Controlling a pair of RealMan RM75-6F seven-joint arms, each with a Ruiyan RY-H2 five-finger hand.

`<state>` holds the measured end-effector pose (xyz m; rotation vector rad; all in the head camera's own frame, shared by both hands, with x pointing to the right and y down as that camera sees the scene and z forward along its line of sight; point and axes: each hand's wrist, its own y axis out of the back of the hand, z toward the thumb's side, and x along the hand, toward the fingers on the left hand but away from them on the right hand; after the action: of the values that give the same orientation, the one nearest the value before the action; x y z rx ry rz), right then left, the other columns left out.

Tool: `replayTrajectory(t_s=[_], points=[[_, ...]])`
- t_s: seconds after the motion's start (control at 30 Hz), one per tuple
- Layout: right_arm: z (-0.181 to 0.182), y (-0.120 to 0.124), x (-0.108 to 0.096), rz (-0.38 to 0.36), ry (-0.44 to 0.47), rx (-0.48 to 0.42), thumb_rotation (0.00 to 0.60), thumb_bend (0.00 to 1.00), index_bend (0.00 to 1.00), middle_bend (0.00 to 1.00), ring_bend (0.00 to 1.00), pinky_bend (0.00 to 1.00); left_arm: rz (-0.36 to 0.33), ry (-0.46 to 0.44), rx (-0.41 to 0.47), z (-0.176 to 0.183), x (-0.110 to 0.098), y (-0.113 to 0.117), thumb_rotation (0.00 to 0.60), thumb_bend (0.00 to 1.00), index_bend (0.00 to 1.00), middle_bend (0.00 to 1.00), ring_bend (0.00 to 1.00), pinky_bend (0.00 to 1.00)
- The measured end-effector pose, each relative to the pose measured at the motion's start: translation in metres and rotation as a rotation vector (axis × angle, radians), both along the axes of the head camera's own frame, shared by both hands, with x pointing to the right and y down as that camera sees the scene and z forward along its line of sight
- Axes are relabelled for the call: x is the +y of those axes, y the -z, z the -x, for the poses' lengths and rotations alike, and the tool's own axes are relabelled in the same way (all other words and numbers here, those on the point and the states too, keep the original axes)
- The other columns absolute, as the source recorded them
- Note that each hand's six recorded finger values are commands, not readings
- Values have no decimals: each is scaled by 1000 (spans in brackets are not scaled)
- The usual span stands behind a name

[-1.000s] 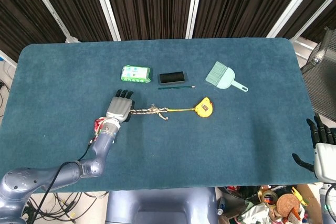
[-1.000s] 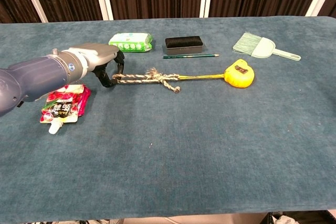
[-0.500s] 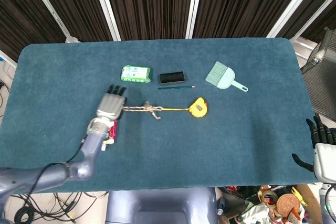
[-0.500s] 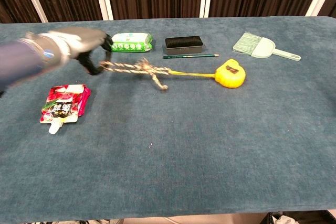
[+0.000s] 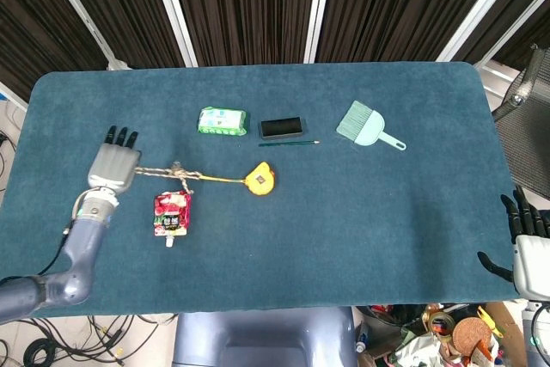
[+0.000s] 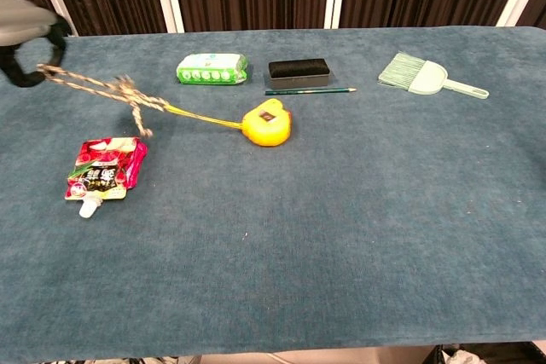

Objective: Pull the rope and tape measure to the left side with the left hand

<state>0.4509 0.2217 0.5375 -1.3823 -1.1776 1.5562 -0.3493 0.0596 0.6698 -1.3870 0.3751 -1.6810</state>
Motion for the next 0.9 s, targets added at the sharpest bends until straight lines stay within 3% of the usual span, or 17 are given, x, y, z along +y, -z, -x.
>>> replayTrajectory(t_s=[0.17,0.4,0.67,0.9], points=[[0,-1,0,2,0,-3,600,71,76,0,82,161,13,6,-54,24,9,10,600,493,610,95,0,0],[2,-1,0,1,5,-2,600,71,76,0,82,161,21,20,-149,75,21,41,600,497,611,96,0,0],[2,-1,0,0,4,0,600,71,76,0,82,161,14,-4,-157,104,31,71,600,499,608,96,0,0],[2,-1,0,-1,5,1,600,71,76,0,82,161,49,-29,-189,118,46,82,600,501,601,95,0,0]])
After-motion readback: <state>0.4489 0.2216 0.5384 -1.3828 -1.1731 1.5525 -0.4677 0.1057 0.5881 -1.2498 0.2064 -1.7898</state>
